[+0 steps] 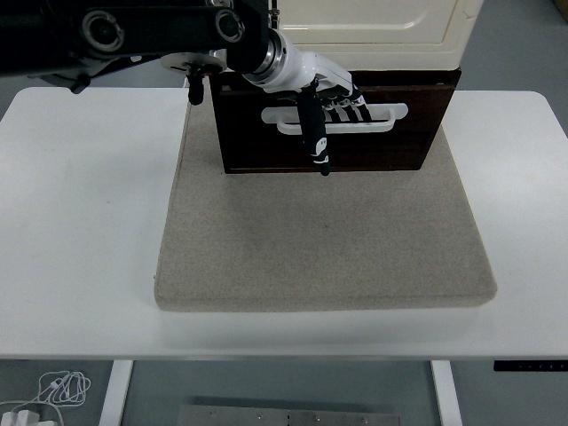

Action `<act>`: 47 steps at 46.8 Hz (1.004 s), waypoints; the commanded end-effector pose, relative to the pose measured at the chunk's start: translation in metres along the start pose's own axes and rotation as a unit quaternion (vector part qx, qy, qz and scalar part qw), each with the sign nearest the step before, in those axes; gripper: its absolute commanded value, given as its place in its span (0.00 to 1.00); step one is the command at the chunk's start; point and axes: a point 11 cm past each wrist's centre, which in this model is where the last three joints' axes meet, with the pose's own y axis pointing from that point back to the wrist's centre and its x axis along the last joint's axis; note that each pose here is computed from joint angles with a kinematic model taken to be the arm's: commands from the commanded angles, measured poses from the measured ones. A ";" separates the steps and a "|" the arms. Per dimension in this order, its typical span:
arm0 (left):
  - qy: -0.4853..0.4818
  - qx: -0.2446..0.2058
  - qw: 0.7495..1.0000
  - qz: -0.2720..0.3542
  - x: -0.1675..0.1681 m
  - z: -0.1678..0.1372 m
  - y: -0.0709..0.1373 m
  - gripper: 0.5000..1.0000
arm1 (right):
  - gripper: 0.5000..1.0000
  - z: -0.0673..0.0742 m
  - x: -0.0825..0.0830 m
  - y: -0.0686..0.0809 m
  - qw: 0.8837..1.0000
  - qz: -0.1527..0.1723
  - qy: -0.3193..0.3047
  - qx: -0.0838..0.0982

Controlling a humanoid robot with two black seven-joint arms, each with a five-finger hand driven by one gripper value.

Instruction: Open the drawer under the combination cabinet

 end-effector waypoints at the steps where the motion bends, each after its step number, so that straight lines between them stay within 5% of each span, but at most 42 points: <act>1: -0.001 -0.001 1.000 -0.005 -0.001 0.001 0.000 1.00 | 0.86 0.000 0.000 0.000 1.000 0.000 0.001 0.000; 47: -0.009 -0.009 0.999 -0.035 -0.005 0.004 0.005 1.00 | 0.86 0.000 0.000 0.000 1.000 0.000 0.001 0.000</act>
